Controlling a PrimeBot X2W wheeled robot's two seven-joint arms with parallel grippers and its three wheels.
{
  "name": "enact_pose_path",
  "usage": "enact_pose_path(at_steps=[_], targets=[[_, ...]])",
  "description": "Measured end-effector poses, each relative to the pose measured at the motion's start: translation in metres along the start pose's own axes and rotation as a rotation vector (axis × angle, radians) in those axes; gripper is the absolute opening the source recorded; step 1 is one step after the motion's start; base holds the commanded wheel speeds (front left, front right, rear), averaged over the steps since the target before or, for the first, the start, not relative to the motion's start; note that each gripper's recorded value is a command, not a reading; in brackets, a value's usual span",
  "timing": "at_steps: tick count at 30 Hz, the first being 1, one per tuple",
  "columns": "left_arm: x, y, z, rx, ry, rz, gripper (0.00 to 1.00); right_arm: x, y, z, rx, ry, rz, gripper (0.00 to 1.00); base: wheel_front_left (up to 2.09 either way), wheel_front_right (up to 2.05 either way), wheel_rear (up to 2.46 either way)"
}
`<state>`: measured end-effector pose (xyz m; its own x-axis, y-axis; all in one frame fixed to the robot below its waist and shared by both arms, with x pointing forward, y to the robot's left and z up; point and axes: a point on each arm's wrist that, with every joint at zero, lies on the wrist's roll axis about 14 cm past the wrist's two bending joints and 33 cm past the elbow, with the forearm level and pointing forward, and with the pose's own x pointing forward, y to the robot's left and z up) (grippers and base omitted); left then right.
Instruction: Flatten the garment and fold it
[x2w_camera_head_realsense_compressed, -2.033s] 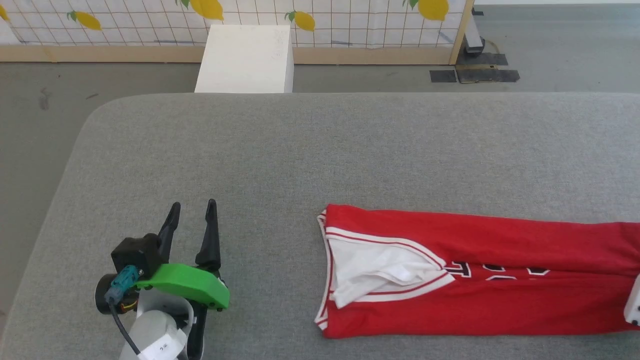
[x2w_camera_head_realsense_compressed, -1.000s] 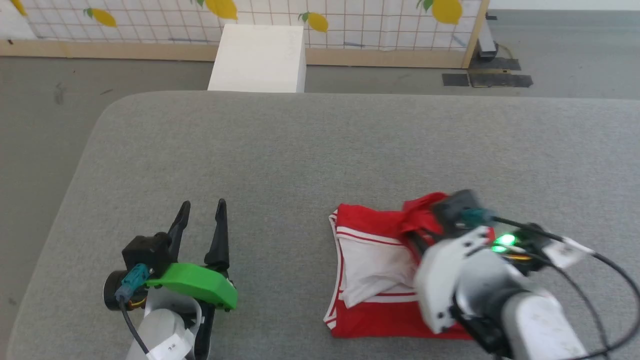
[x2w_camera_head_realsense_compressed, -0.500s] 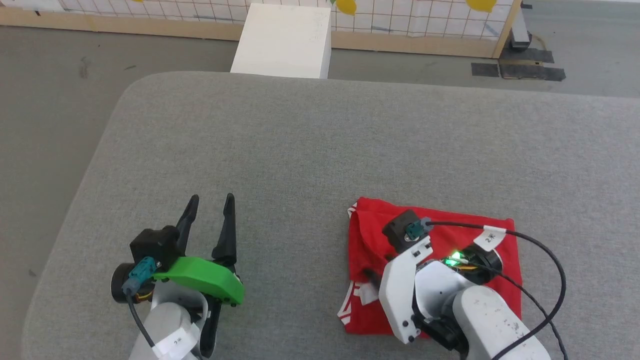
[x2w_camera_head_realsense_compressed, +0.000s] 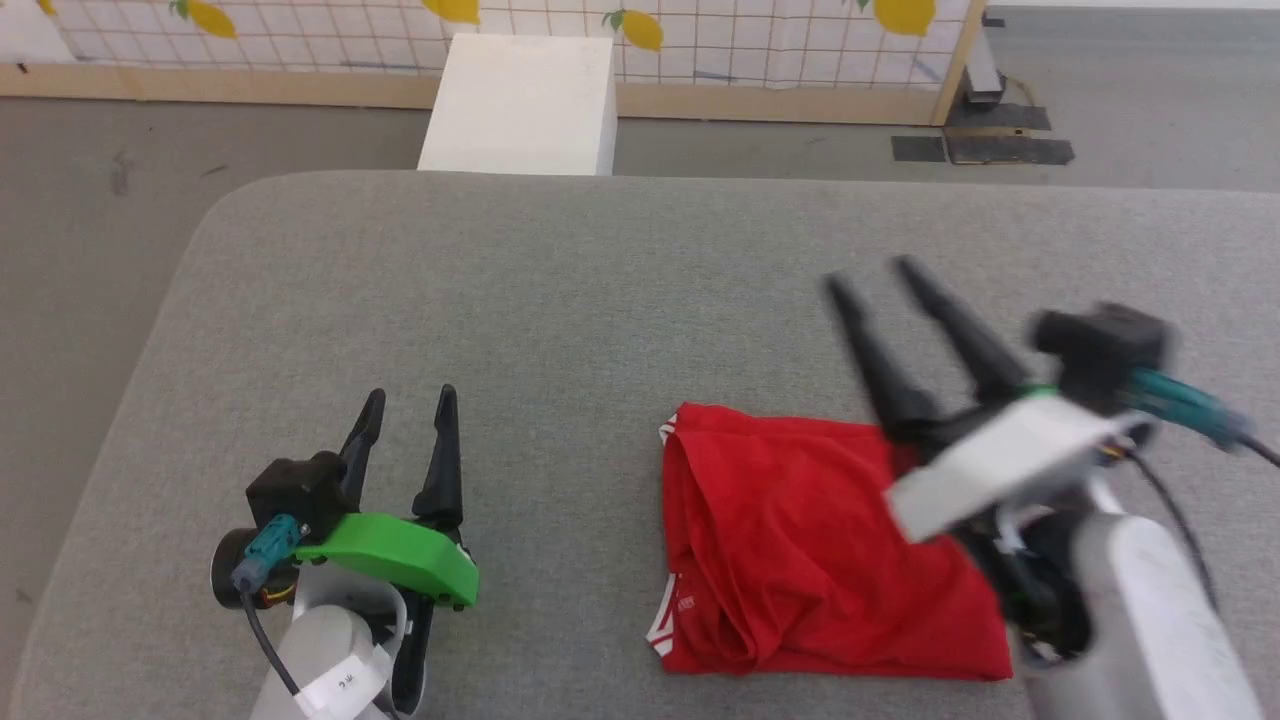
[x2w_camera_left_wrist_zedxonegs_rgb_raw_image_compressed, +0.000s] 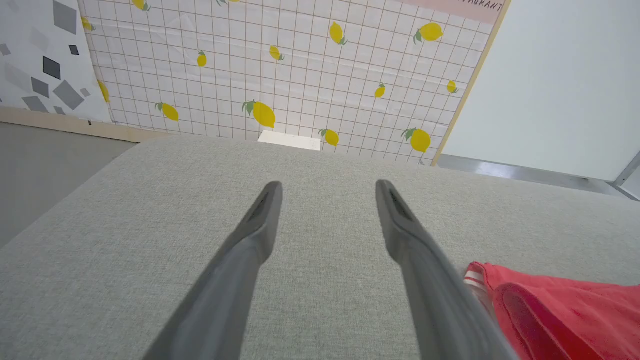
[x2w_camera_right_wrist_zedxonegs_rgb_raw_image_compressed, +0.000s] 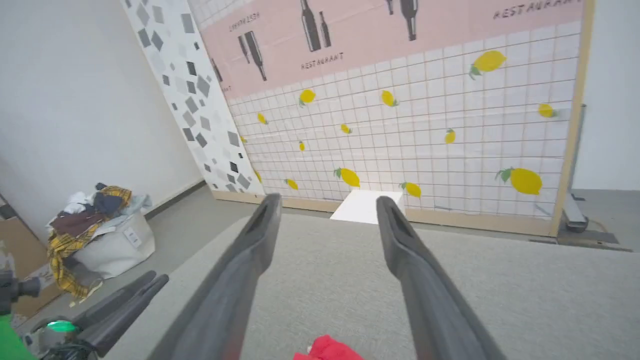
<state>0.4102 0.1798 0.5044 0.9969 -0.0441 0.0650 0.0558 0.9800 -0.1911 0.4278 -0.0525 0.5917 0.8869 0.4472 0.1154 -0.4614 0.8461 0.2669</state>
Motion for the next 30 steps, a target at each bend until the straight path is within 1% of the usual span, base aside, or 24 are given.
enact_pose_path(at_steps=[3,5,8,11,14,15,19,25,30], targets=[[0.002,-0.004,0.001,-0.002,-0.005,-0.010,1.00,-0.025,-0.043,0.016,0.018,-0.095,-0.140,1.00,0.00,0.00,0.00],[0.003,-0.006,0.002,-0.003,-0.008,-0.015,1.00,-0.043,-0.070,0.016,0.037,-0.116,-0.232,1.00,0.00,0.00,0.00],[0.004,-0.009,0.004,-0.003,-0.013,-0.024,1.00,-0.073,-0.110,-0.005,0.120,-0.074,-0.372,1.00,0.00,0.00,0.00],[0.004,-0.010,0.004,-0.004,-0.014,-0.027,1.00,-0.096,-0.131,-0.039,0.220,0.025,-0.461,1.00,0.00,0.00,0.00],[0.003,-0.010,0.003,-0.004,-0.012,-0.028,1.00,-0.108,-0.137,-0.071,0.331,0.118,-0.500,1.00,0.00,0.00,0.00],[0.002,-0.010,0.003,-0.005,-0.012,-0.027,1.00,-0.111,-0.137,-0.082,0.378,0.152,-0.507,1.00,0.00,0.00,0.00],[0.001,-0.009,0.004,-0.004,-0.014,-0.024,1.00,-0.120,-0.132,-0.120,0.498,0.269,-0.523,1.00,0.00,0.00,0.00],[-0.002,-0.007,0.006,-0.001,-0.017,-0.019,1.00,-0.117,-0.118,-0.155,0.575,0.412,-0.503,1.00,0.00,0.00,0.00],[-0.006,-0.005,0.005,-0.001,-0.012,-0.012,1.00,-0.116,-0.110,-0.174,0.571,0.532,-0.482,1.00,0.00,0.00,0.00]])
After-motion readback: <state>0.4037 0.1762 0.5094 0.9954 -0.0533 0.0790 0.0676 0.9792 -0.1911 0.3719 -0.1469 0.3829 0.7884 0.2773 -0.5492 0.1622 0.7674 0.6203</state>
